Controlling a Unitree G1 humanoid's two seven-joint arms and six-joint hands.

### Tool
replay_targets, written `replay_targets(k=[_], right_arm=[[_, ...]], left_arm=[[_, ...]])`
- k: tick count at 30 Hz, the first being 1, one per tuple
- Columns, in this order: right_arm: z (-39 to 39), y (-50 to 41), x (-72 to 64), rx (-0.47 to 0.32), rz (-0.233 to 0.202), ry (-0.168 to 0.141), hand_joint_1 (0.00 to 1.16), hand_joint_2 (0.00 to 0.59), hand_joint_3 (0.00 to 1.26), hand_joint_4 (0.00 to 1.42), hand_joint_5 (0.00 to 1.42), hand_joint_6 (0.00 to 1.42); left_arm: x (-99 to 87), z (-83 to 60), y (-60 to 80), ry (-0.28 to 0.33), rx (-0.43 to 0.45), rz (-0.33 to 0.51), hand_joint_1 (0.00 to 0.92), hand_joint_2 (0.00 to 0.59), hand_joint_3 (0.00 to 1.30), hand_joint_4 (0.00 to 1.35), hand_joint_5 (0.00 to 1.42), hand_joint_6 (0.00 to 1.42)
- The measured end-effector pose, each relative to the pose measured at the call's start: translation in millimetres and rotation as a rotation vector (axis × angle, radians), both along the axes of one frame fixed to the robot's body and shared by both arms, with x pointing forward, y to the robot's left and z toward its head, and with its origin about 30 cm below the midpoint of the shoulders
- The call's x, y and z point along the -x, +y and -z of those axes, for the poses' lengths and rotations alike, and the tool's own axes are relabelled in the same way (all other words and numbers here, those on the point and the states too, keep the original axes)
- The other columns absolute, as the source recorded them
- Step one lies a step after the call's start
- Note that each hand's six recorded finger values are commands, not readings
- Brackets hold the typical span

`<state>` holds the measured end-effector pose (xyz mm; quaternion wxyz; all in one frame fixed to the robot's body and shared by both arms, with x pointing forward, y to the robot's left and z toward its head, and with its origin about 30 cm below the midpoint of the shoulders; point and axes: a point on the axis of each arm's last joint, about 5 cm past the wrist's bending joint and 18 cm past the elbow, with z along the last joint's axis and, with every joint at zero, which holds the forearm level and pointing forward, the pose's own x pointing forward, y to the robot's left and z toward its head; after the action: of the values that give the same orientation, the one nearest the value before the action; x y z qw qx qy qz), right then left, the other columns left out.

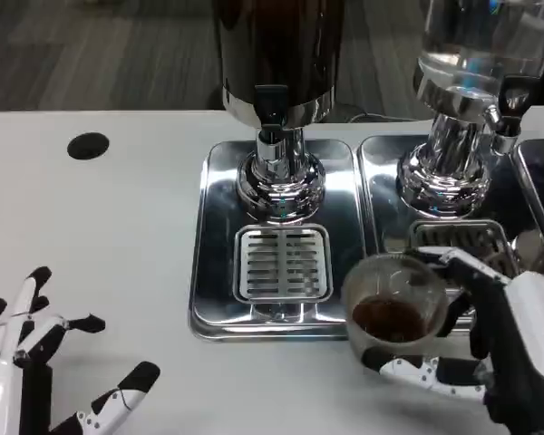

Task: Grasp the cup under the faucet to collect the drink, then remove the cup.

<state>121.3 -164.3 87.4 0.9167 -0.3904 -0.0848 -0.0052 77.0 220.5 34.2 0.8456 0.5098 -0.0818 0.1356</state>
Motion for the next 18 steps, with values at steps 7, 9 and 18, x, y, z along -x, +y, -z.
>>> replay_targets(k=[7, 9, 18], right_arm=[[0.4, -4.6, 6.2, 0.000, 0.013, 0.011, 0.89, 0.144, 0.61, 0.74, 0.84, 1.23], [0.9, -5.7, 7.5, -0.002, 0.018, 0.015, 0.89, 0.144, 0.61, 0.74, 0.84, 1.23], [8.5, -3.1, 14.4, 0.003, -0.010, 0.055, 0.89, 0.145, 0.61, 0.73, 0.84, 1.22]], left_arm=[[-1.1, -0.1, -0.7, -0.003, 0.001, 0.004, 0.000, 0.082, 0.56, 0.05, 0.23, 0.10], [-1.1, -0.1, -0.7, -0.002, 0.001, 0.004, 0.000, 0.082, 0.56, 0.05, 0.23, 0.10], [-0.7, 0.2, -0.9, 0.000, 0.001, 0.004, 0.000, 0.082, 0.56, 0.05, 0.23, 0.10]])
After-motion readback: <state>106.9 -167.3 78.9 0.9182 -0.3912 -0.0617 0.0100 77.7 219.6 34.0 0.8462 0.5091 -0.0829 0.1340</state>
